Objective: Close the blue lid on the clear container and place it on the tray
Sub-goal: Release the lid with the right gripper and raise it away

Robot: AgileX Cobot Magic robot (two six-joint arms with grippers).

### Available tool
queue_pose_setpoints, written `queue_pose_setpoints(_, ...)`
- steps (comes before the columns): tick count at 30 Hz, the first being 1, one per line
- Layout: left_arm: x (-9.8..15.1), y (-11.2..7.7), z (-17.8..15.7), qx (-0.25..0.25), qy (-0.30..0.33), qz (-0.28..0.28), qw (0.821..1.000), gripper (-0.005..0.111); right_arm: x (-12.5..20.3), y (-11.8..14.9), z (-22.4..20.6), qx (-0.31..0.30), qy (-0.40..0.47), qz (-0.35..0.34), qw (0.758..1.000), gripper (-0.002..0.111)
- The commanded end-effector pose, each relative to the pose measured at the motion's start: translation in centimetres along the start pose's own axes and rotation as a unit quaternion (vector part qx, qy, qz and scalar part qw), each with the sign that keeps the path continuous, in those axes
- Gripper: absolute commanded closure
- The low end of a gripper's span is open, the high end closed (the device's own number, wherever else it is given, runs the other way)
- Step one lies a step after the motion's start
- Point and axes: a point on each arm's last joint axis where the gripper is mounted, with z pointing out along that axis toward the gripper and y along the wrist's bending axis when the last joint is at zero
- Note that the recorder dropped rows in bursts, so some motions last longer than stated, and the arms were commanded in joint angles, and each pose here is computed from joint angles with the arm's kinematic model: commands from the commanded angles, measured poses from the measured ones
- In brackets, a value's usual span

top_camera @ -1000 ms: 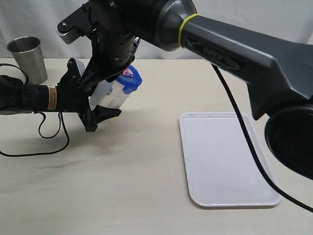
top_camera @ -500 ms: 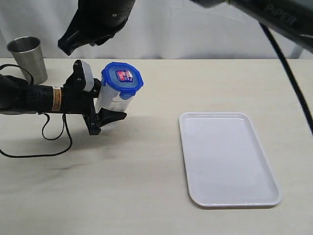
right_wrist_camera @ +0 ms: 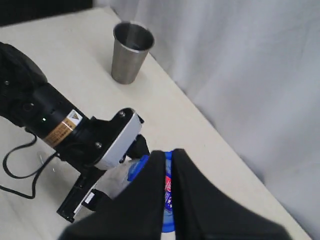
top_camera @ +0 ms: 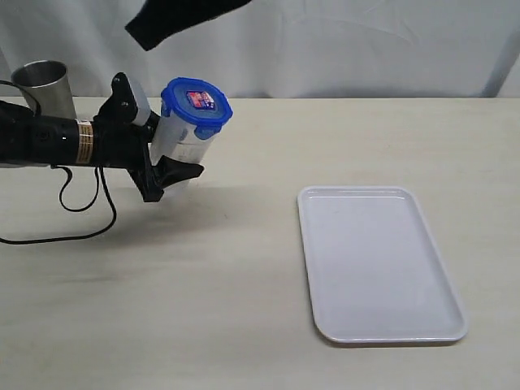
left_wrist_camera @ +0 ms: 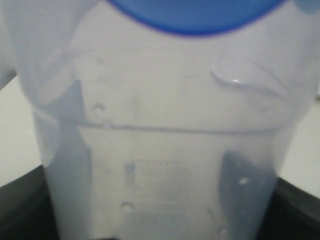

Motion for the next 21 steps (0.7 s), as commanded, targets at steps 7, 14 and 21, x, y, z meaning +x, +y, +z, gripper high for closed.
queue_pose_setpoints(7,-1.3,0.1,-0.7,-0.002,0.000,-0.019,1.000,0.107,8.6,1.6,-12.0,0.007,-0.253,0.049,0.966,0.104)
queue_pose_setpoints(14,-2.8,-0.7,-0.7,-0.043,0.133,-0.008,0.990,0.107,15.2,2.1,-16.9,0.042,-0.310,0.078,0.947,0.104)
queue_pose_setpoints(21,-4.9,-3.7,2.5,-0.046,0.163,0.052,0.984,0.107,20.3,3.9,-19.7,0.053,-0.365,0.084,0.926,0.104)
